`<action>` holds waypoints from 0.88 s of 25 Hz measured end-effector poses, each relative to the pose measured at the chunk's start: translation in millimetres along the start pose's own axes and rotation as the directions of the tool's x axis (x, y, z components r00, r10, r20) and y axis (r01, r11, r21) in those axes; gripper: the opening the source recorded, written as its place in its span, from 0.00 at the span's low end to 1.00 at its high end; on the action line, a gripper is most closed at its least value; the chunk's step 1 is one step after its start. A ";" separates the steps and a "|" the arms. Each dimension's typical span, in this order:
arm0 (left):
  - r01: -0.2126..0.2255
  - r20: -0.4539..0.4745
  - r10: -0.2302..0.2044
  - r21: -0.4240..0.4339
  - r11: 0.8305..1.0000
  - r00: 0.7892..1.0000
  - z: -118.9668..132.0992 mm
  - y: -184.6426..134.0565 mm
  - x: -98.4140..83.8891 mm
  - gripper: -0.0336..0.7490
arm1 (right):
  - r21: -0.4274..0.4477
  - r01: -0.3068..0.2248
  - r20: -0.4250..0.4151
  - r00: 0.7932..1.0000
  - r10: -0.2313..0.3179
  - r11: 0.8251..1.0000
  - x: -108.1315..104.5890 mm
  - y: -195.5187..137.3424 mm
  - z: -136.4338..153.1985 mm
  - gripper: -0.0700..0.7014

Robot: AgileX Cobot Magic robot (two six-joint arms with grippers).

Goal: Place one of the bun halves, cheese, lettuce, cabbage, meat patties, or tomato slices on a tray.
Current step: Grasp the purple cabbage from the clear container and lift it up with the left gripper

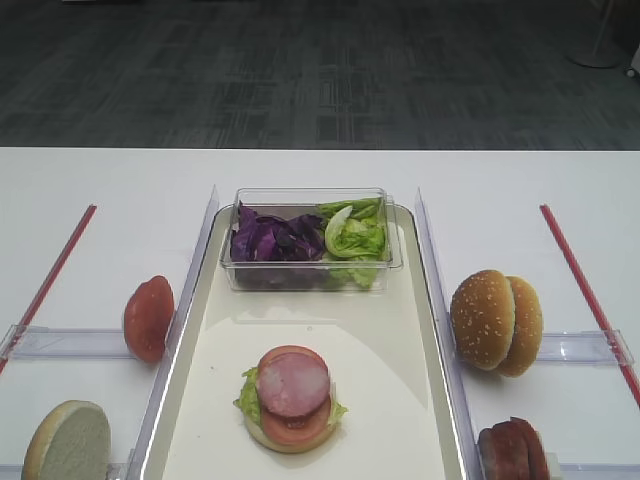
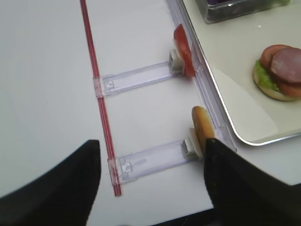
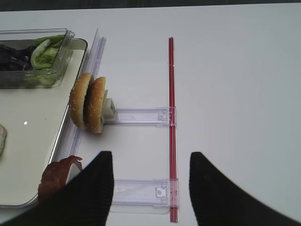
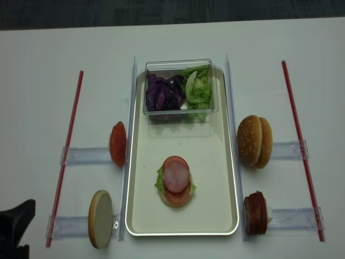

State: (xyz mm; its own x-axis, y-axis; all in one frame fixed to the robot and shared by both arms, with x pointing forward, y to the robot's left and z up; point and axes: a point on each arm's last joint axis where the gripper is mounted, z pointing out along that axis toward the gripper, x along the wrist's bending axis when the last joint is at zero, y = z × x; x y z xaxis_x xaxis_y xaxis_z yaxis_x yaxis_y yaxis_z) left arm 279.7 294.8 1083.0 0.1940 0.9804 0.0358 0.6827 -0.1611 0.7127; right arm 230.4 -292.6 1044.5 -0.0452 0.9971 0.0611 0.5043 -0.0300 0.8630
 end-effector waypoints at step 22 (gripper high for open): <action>-0.219 0.167 0.191 0.172 0.961 0.967 53.3 90.7 -27.9 0.62 | 0.000 0.000 0.000 1.000 0.000 1.000 0.0 0.0 0.0 0.61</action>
State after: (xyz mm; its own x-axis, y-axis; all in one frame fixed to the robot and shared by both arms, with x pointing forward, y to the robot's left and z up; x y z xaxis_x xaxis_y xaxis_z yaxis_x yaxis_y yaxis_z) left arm 373.7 246.8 1109.3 0.4356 0.8986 0.0534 0.7342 -0.3890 0.5564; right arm 230.4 -292.6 1044.5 -0.0452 0.9971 0.0611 0.5043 -0.0300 0.8630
